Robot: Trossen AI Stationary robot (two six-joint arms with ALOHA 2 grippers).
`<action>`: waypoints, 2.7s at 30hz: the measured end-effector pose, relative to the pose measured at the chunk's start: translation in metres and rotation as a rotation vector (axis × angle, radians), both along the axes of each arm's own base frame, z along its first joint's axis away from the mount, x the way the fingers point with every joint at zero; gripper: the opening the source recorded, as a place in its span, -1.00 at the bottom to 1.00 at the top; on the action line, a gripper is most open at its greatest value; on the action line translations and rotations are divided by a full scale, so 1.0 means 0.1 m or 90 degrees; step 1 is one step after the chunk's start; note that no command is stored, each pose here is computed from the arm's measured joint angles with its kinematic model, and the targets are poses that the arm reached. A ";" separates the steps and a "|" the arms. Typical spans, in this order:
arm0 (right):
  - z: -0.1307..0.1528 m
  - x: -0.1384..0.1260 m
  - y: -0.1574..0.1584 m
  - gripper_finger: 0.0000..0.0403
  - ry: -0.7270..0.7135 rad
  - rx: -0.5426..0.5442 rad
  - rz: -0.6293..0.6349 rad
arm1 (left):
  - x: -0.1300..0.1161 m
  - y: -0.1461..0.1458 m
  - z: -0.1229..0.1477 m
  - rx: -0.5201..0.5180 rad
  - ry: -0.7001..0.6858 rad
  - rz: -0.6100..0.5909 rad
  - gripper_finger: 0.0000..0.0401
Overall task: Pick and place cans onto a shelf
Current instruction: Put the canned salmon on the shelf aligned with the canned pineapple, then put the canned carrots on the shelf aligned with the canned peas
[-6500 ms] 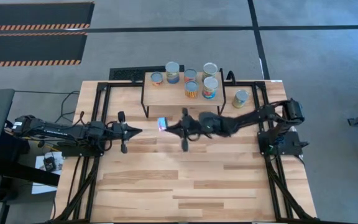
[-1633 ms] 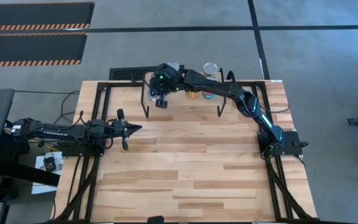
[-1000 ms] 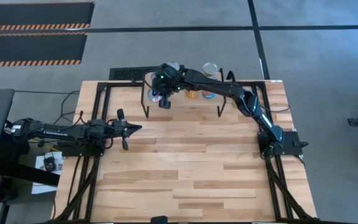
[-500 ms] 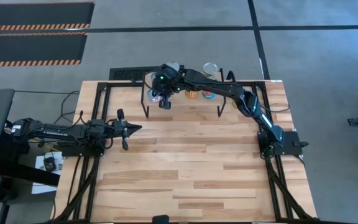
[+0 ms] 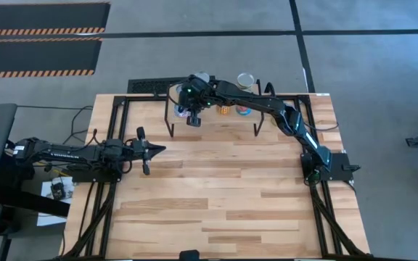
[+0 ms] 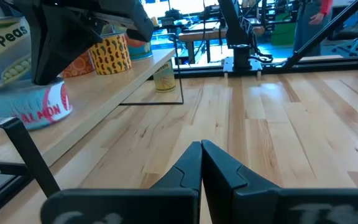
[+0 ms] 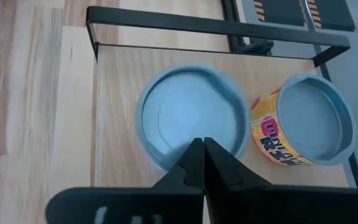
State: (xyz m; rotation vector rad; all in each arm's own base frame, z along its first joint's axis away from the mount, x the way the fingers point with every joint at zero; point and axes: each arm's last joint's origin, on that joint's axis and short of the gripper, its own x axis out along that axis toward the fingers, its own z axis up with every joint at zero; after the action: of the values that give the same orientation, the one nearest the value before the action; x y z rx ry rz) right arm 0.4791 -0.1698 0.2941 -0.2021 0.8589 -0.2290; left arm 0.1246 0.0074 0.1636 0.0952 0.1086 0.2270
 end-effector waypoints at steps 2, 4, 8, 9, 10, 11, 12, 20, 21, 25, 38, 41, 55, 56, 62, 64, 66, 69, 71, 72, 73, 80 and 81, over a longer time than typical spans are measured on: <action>0.00 0.00 0.00 -0.92 -0.002 -0.001 0.000 | 0.00 0.00 0.00 0.000 0.000 0.000 -1.00; 0.00 0.00 0.00 -0.92 -0.004 -0.001 0.000 | 0.00 0.00 0.00 0.000 0.000 0.000 -1.00; 0.01 0.01 -0.01 -0.92 -0.006 -0.014 -0.007 | 0.00 0.00 0.00 0.000 0.000 0.000 -1.00; 0.01 0.01 0.00 -0.92 -0.003 -0.027 -0.011 | 0.00 0.00 0.00 0.000 0.000 0.000 -1.00; 0.02 0.01 0.00 -0.93 0.002 -0.043 -0.013 | 0.00 0.00 0.00 0.000 0.001 0.000 -1.00; 0.03 0.01 0.02 -0.94 0.007 -0.058 -0.014 | 0.00 0.00 -0.01 0.000 0.004 0.000 -1.00; 0.06 0.00 0.04 -0.95 0.013 -0.073 -0.011 | 0.00 0.00 -0.01 0.000 0.009 0.000 -1.00; 0.34 0.02 0.29 -0.98 -0.067 -0.075 0.091 | 0.00 -0.01 -0.02 -0.003 0.012 -0.026 -1.00; 0.33 0.05 0.30 -0.98 -0.078 -0.065 0.100 | 0.00 -0.01 -0.02 -0.003 0.012 -0.026 -1.00; 0.29 0.16 0.35 -0.99 -0.127 -0.054 0.129 | 0.00 -0.01 -0.02 -0.003 0.016 -0.026 -1.00; -0.15 0.41 0.66 -1.00 -0.294 -0.030 0.135 | 0.00 -0.01 -0.02 -0.009 0.015 -0.026 -1.00; -0.29 0.45 0.79 -1.00 -0.318 -0.018 0.143 | 0.00 -0.01 -0.02 -0.009 0.014 -0.026 -1.00; -0.41 -0.15 1.20 -1.00 -0.467 -0.061 0.058 | 0.00 -0.01 -0.02 -0.009 0.014 -0.026 -1.00; -0.43 -0.23 1.23 -1.00 -0.475 -0.059 0.048 | 0.00 -0.01 -0.02 -0.009 0.013 -0.026 -1.00; -0.56 -0.75 1.44 -1.00 -0.454 -0.042 0.005 | 0.00 -0.01 -0.01 -0.009 0.007 -0.022 -1.00; -0.57 -0.94 1.53 -1.00 -0.442 -0.053 -0.012 | 0.00 -0.01 -0.01 -0.009 0.006 -0.021 -1.00; -0.56 -1.13 1.63 -0.99 -0.439 -0.054 -0.021 | 0.00 -0.01 -0.01 -0.008 0.002 -0.020 -1.00; -0.51 -1.40 1.75 -0.99 -0.425 -0.024 -0.015 | 0.00 -0.01 0.00 -0.008 0.001 -0.018 -1.00; -0.47 -1.57 1.82 -0.99 -0.402 0.006 -0.017 | 0.00 -0.01 0.00 -0.006 0.002 -0.018 -1.00; -0.45 -1.66 1.84 -0.99 -0.379 0.021 -0.021 | 0.00 -0.01 -0.01 -0.005 0.002 -0.018 -1.00; -0.43 -1.74 1.86 -0.99 -0.351 0.036 -0.025 | 0.00 -0.01 -0.01 -0.005 0.002 -0.018 -1.00; -0.26 -2.39 1.84 -0.99 -0.192 0.120 -0.111 | 0.00 -0.01 -0.01 -0.006 0.003 -0.018 -1.00; -0.24 -2.51 1.80 -0.99 -0.168 0.128 -0.136 | 0.00 -0.01 -0.01 -0.007 0.003 -0.018 -1.00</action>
State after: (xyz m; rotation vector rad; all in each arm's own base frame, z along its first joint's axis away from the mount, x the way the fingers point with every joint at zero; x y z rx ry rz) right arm 0.2284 0.0104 0.2703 0.1071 0.6344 -0.3578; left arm 0.1247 0.0065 0.1628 0.0869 0.1133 0.1982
